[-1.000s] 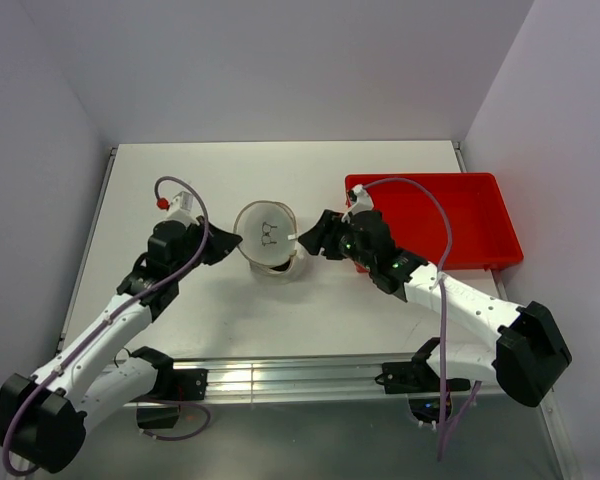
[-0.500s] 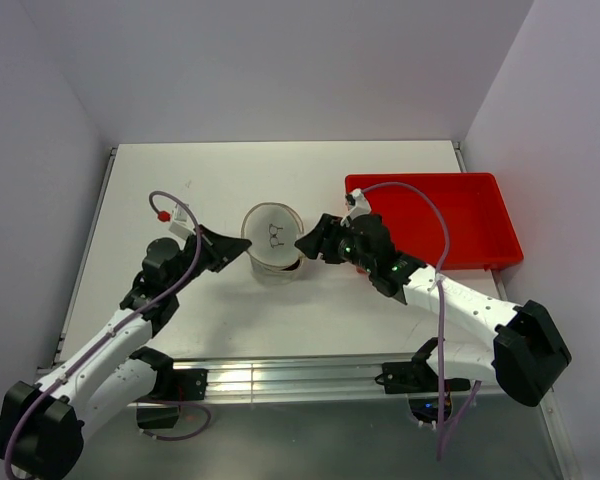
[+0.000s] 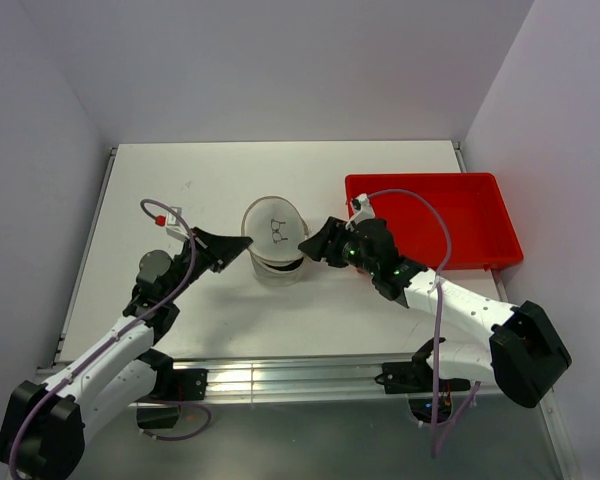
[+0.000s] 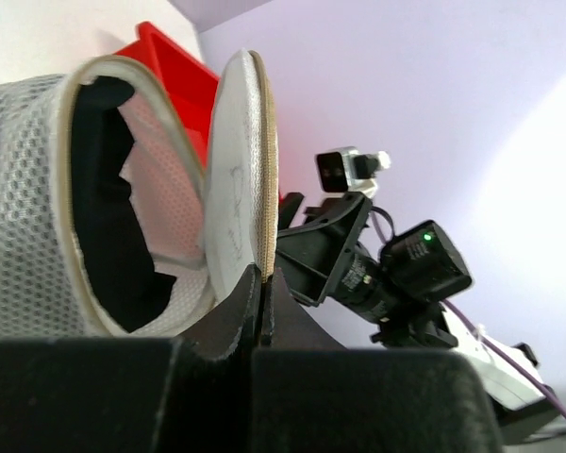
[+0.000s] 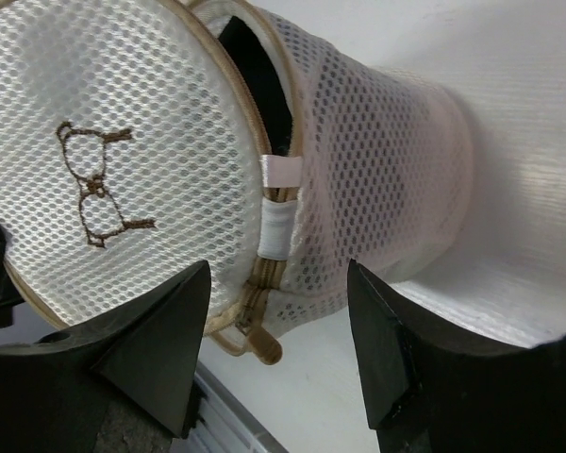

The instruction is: Place the bra in the laundry bag and zip it closed

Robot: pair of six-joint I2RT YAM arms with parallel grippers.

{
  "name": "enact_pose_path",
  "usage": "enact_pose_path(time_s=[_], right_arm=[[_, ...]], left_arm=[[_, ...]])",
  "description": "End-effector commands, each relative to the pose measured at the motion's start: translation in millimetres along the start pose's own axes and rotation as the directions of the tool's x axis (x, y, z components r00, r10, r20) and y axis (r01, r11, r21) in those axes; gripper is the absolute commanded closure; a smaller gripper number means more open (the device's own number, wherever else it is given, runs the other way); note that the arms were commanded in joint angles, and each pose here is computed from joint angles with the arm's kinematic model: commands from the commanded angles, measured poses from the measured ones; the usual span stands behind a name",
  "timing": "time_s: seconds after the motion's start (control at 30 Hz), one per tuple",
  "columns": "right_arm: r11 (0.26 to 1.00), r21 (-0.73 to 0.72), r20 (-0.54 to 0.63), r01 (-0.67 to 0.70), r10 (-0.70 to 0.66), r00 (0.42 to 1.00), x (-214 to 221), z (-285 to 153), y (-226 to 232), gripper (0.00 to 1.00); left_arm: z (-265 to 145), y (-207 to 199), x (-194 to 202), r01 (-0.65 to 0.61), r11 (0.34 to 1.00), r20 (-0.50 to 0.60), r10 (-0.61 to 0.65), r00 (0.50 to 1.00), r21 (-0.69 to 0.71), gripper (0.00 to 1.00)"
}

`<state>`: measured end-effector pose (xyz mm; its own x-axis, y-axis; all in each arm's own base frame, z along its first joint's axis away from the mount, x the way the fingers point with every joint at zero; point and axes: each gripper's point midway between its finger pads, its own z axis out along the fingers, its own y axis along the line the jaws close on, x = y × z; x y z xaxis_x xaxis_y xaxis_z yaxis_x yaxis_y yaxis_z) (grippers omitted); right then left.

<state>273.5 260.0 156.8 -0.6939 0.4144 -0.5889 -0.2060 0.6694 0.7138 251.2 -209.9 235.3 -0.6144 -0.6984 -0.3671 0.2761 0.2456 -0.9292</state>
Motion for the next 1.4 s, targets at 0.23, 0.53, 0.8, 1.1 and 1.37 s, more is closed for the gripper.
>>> enact_pose_path(time_s=[0.23, 0.53, 0.8, 1.1, 1.37], right_arm=[[0.981, -0.189, 0.037, -0.044, 0.052, 0.998, -14.1, -5.0, 33.1, 0.38], [0.982, -0.173, 0.052, -0.076, 0.086, 0.995, -15.6, -0.6, 17.6, 0.52], [0.977, -0.201, 0.068, -0.068, 0.083, 0.994, -15.7, -6.2, 18.1, 0.7], [0.971, -0.191, 0.082, -0.144, 0.162, 0.983, -7.6, -11.9, 15.6, 0.95], [0.969, -0.152, 0.139, -0.194, 0.215, 0.967, -18.0, -3.1, 15.7, 1.0]], left_arm=[[-9.7, -21.9, 6.2, 0.066, 0.982, -0.022, -0.063, 0.998, 0.176, 1.0], [1.0, -8.5, 11.2, 0.066, 0.992, -0.072, -0.058, 0.996, 0.11, 1.0], [20.3, 14.0, -0.7, 0.012, 1.0, -0.113, -0.014, 0.993, -0.023, 1.0], [61.1, 49.8, -15.7, -0.061, 0.985, -0.181, 0.031, 0.983, -0.164, 0.93], [24.0, 11.4, -65.5, -0.294, 0.893, 0.014, 0.318, 0.948, -0.341, 0.3]])
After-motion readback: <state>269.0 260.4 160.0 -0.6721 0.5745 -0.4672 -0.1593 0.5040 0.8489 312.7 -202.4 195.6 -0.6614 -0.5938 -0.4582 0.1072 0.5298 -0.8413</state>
